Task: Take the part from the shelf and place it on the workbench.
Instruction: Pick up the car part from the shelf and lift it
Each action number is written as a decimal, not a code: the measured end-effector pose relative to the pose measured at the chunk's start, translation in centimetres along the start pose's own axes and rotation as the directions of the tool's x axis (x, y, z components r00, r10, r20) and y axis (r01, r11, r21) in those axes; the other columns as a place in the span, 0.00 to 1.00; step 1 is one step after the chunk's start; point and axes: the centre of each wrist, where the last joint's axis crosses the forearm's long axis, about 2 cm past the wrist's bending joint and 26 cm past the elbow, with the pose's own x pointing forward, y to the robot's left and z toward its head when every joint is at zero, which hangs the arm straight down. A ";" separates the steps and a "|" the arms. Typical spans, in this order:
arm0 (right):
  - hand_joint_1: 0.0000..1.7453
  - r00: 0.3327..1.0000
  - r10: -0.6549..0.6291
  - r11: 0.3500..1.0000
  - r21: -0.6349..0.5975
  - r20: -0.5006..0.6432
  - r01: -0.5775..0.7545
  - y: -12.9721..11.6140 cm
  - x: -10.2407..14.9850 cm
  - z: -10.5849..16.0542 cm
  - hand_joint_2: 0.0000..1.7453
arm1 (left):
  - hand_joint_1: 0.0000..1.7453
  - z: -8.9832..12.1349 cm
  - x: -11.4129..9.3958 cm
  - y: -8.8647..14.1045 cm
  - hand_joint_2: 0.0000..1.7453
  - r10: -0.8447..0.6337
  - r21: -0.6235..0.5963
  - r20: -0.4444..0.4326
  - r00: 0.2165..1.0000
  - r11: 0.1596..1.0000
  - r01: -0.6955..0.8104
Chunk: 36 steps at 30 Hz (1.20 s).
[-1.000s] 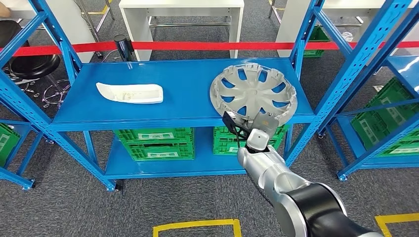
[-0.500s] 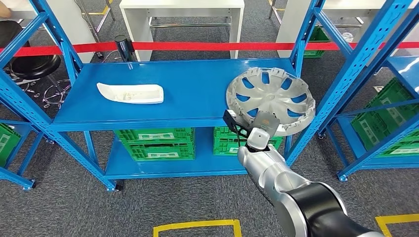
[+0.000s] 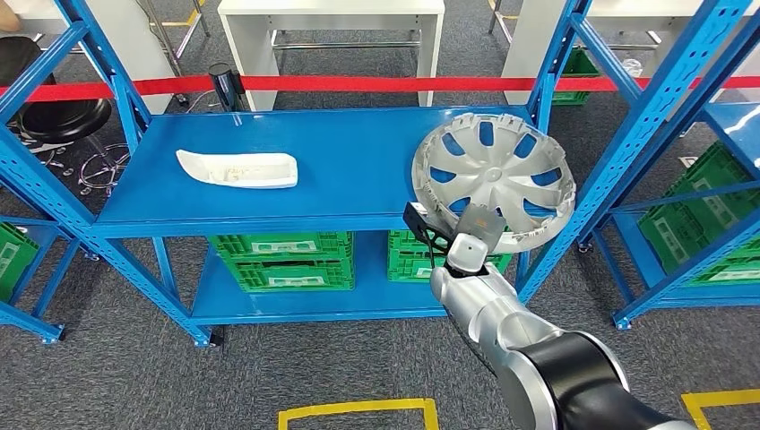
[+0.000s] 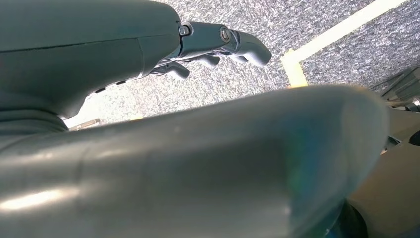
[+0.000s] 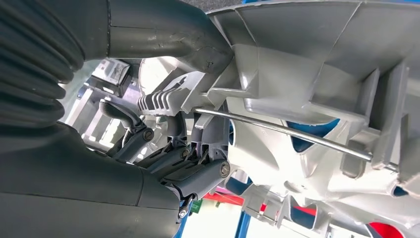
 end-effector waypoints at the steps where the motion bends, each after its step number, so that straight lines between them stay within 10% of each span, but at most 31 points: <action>1: 1.00 1.000 0.001 1.000 0.001 0.001 -0.001 0.0 0.0 0.0 1.00 | 0.00 0.0 0.0 0.0 0.00 0.000 0.000 0.001 1.000 1.000 0.000; 24: 1.00 0.996 0.091 0.996 -0.006 0.018 -0.091 -0.8 -0.2 -0.6 1.00 | 0.00 0.0 0.0 0.0 0.00 0.001 0.000 0.005 1.000 1.000 -0.001; 36: 1.00 0.951 0.308 0.927 -0.218 -0.022 -0.306 -12.3 -2.5 -6.5 1.00 | 0.00 0.1 -0.8 0.1 0.00 0.026 0.004 0.038 0.999 1.000 -0.026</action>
